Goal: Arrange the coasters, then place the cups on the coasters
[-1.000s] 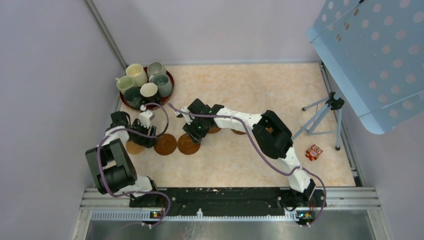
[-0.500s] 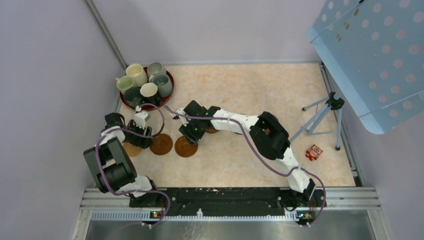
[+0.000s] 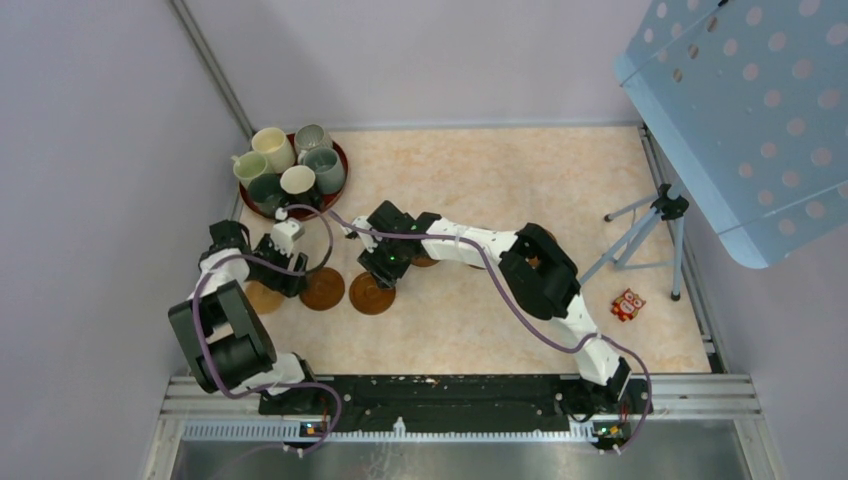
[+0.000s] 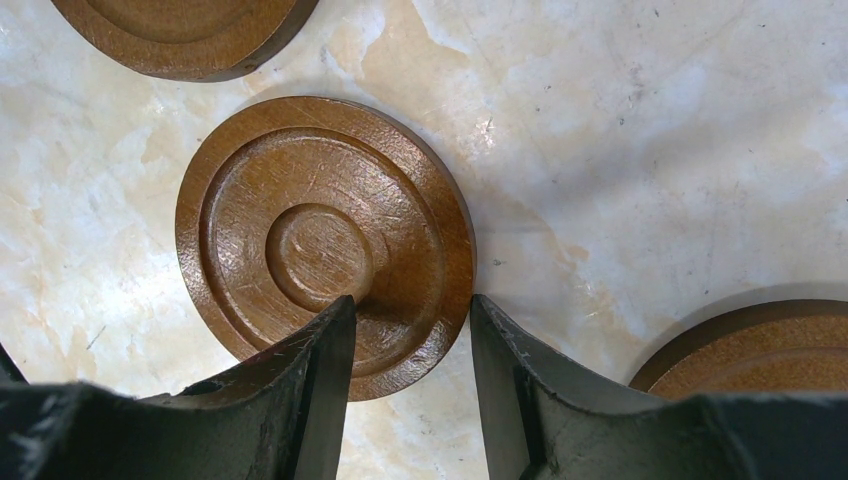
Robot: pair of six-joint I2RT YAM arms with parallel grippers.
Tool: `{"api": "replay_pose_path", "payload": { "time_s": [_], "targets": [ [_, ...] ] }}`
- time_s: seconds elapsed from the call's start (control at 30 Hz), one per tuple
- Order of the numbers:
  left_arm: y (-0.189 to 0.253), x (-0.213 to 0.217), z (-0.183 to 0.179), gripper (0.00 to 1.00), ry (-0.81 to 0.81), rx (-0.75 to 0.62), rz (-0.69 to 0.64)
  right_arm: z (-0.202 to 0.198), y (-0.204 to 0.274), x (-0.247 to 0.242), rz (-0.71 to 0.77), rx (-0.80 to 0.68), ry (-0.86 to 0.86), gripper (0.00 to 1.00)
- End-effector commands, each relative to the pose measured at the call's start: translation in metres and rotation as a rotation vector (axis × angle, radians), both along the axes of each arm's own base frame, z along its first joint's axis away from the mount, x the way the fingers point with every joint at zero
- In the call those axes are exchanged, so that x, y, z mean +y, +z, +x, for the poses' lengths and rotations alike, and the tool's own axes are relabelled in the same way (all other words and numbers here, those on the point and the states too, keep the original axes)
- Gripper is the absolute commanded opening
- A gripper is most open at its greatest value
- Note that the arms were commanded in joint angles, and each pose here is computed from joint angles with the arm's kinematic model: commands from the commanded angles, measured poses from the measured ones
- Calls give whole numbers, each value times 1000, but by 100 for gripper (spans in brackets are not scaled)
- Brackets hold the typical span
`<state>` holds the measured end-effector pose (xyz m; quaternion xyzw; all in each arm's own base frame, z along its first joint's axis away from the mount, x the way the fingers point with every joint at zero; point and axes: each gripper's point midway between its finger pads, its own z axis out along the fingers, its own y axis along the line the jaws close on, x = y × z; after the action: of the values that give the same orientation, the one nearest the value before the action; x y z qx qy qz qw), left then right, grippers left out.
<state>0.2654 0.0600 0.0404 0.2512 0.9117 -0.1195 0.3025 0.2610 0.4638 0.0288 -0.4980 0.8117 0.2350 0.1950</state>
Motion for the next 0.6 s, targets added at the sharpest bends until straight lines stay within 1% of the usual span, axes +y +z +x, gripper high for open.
{"api": "replay_pose_path", "payload": {
  "time_s": [0.0,0.13,0.23,0.4,0.57],
  "targets": [
    [21,-8,20,81,-49,-69,-23,-8,-7,-15,-47,38,-16,46],
    [18,-18,29,87,-83,-60,-37,-9,-5,-16,-40,43,-12,46],
    [13,-26,35,88,-109,-60,-38,-12,-6,-17,-42,52,-12,46],
    [3,-36,38,85,-154,-31,-53,-12,-4,-23,-44,57,-19,46],
    [-4,-43,28,79,-202,4,-70,-11,-3,-28,-44,57,-26,46]
  ]
}}
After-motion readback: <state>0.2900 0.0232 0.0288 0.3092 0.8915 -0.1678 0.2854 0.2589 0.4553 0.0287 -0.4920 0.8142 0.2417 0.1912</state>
